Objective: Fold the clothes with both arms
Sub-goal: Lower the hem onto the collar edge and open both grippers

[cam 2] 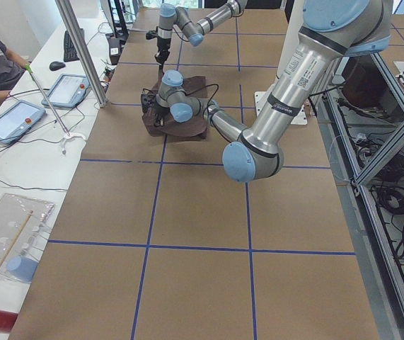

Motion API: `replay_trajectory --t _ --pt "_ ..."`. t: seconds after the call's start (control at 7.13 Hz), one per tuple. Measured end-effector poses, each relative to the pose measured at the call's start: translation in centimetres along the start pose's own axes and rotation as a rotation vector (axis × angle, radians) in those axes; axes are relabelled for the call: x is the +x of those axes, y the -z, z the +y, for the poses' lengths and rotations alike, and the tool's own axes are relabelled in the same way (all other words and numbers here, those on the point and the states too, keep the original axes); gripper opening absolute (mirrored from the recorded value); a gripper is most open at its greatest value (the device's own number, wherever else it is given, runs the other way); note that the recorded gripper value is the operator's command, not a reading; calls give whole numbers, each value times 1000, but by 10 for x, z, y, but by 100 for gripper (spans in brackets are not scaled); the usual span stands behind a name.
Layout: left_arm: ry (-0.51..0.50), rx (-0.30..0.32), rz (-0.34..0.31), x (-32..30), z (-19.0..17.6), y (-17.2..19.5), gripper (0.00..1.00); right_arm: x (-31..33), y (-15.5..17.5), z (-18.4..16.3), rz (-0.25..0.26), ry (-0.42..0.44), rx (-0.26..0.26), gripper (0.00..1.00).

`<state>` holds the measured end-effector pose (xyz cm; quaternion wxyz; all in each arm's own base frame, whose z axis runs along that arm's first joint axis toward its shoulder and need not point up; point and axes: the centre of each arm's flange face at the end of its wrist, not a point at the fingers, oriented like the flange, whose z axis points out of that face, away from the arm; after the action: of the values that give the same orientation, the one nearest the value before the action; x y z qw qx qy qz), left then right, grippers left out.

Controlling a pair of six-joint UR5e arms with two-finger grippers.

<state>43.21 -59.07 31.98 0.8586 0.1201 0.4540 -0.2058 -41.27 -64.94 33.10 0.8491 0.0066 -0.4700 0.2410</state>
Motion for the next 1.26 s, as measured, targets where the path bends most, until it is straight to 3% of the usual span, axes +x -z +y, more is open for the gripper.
replay_trajectory --t 1.26 --pt "6 24 4 10 -12 -16 0 1 -13 -6 11 -2 18 0"
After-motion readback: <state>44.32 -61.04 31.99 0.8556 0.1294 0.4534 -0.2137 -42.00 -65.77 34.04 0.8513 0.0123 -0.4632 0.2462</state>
